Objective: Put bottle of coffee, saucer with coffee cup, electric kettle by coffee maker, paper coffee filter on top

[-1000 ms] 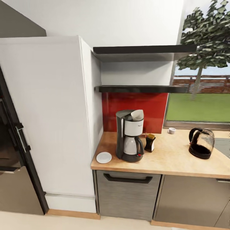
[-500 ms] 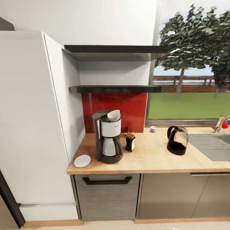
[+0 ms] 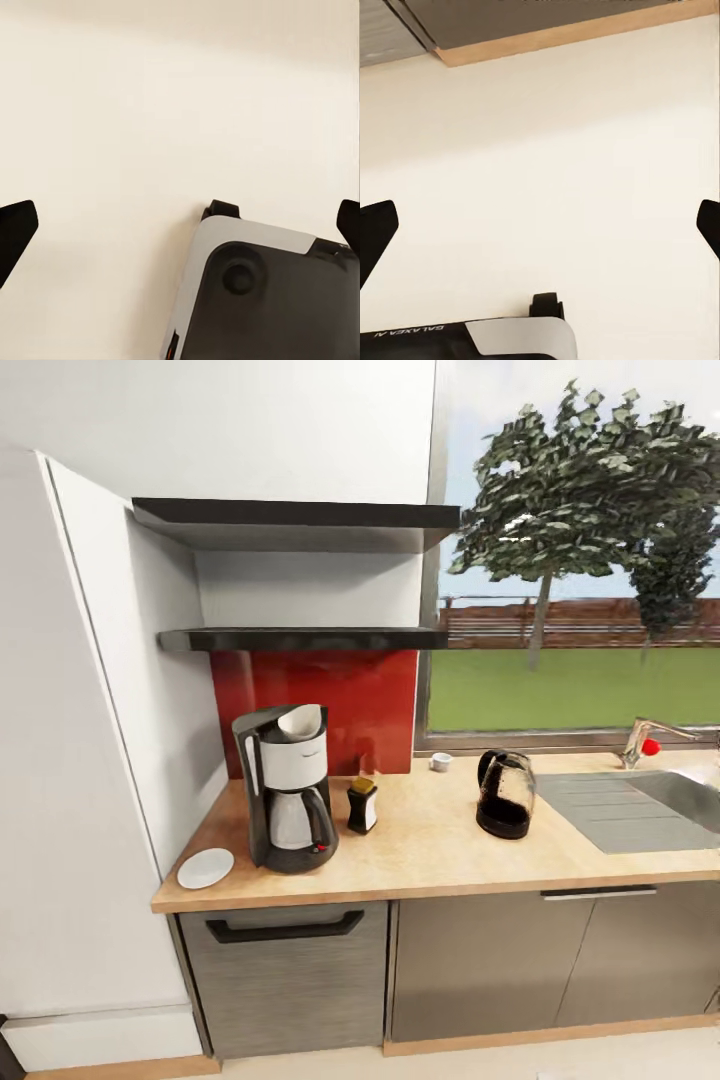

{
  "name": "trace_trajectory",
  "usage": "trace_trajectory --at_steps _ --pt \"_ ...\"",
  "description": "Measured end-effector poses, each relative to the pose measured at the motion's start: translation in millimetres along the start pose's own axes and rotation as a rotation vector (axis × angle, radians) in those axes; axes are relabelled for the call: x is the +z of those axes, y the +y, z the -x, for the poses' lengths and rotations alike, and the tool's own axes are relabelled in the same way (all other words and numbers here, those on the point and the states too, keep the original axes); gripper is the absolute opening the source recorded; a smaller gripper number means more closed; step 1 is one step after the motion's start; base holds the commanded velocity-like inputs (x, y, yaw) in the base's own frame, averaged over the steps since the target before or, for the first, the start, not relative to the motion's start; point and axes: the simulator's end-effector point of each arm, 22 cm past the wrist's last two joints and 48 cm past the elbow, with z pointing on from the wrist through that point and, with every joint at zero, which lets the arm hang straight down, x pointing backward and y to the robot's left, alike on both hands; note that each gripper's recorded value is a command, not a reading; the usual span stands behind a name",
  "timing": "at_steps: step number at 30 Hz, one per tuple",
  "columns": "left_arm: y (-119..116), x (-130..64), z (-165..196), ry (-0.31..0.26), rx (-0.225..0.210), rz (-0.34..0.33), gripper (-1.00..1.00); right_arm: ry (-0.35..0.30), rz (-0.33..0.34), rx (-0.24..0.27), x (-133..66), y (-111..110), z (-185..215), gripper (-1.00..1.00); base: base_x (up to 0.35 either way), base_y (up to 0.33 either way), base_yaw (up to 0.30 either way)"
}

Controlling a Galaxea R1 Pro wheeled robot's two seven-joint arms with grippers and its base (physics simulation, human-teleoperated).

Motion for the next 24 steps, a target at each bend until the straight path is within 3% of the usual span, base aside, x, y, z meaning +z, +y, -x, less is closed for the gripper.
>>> trace_trajectory --at_steps 21,24 --pt "-0.1 0.0 0.4 -0.001 -0.001 0.0 1.0 0.0 0.0 0.001 0.0 -0.3 0.1 1.0 0.0 -0.274 0.0" --pt "-0.1 0.1 0.6 -0.001 0.0 0.0 1.0 -0.001 0.0 0.003 0.1 -0.3 0.4 1.0 0.0 -0.09 0.0"
